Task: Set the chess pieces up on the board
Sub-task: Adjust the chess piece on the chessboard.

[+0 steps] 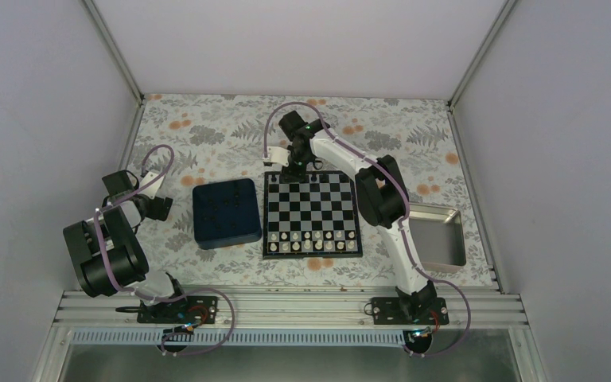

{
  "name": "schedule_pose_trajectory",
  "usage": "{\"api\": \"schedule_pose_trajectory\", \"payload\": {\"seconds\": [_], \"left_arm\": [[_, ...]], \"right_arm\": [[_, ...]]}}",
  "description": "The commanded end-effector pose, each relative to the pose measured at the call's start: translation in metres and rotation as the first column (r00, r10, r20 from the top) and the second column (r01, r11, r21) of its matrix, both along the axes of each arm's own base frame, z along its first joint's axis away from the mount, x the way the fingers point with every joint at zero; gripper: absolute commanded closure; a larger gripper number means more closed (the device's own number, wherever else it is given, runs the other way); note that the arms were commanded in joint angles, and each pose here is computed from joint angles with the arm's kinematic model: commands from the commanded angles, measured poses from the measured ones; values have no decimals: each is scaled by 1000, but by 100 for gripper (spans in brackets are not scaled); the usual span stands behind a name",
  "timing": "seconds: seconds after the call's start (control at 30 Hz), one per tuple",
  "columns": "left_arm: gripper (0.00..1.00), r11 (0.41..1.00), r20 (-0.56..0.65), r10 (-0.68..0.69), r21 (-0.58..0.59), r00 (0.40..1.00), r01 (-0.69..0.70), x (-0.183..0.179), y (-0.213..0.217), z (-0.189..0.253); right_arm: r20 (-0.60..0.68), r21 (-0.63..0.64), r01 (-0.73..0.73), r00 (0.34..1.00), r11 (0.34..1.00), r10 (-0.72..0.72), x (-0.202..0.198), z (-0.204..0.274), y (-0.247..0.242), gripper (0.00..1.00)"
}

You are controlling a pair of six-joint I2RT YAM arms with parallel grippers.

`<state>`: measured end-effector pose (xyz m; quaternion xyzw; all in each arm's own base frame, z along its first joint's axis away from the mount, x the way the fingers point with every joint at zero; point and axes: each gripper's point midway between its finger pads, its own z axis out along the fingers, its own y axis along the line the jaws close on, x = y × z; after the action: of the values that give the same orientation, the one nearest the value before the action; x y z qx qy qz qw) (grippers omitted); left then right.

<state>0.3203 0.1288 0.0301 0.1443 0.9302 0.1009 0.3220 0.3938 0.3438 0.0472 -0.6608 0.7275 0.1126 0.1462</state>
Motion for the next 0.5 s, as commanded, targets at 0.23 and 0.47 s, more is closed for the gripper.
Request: {"api": "schedule_pose_trajectory", "payload": {"seconds": [0.23, 0.47], "left_arm": [[0, 1000, -34, -16, -19, 999, 16, -7, -4, -11], [0, 1000, -31, -15, -18, 999, 14, -7, -4, -11]], "right_arm": [[145, 121, -28, 989, 992, 10, 9, 78, 29, 54], [149, 101, -144, 980, 984, 128, -44, 95, 66, 54]]}}
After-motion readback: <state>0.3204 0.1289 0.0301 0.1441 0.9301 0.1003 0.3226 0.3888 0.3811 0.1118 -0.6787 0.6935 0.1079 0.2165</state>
